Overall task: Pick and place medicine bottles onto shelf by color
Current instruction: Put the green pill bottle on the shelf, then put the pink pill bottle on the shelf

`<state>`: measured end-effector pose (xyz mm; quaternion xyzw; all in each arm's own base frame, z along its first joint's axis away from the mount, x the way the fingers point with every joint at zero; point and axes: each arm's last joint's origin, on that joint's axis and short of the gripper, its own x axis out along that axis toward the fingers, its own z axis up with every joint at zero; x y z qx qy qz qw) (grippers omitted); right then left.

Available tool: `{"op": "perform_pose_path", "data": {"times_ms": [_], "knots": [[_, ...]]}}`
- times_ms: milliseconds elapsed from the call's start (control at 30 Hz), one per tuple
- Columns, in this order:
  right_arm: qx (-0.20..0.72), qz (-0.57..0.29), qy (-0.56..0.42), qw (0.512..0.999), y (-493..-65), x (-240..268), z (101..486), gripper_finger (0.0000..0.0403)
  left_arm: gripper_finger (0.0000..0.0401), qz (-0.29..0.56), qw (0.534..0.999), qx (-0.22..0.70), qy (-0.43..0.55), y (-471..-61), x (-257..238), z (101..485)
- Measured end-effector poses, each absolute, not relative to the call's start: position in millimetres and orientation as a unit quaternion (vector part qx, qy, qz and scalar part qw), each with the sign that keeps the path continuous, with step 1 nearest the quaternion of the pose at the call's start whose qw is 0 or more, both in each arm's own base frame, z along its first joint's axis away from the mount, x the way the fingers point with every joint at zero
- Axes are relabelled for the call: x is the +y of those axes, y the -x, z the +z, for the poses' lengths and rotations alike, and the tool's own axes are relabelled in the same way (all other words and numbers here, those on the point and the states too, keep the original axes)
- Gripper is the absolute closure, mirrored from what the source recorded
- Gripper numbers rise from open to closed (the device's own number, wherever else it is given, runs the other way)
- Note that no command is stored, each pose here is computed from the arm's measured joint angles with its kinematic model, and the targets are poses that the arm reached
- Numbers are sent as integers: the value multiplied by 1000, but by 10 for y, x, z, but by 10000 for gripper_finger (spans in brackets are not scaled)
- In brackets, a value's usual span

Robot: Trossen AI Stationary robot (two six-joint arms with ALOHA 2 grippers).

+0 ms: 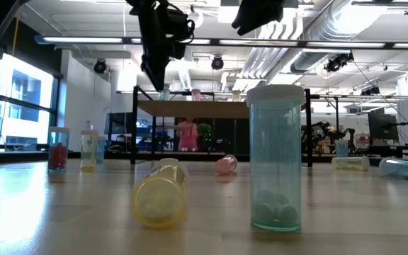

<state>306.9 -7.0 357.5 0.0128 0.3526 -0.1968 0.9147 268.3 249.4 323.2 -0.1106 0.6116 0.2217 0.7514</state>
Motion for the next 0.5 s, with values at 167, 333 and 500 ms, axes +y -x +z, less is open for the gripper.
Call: {"op": "perform_pose_path", "data": {"times_ms": [167,333,500], "knots": [[353,-197,-13,915,-3069,-70,3575,217,245,221,752,611,111,-2684,2494,3232],[353,-197,-13,915,-3069,-70,3575,217,245,221,752,611,111,-2684,2494,3234],[353,-197,-13,915,-3069,-70,3575,217,245,221,752,611,109,-2682,2493,3238]]}}
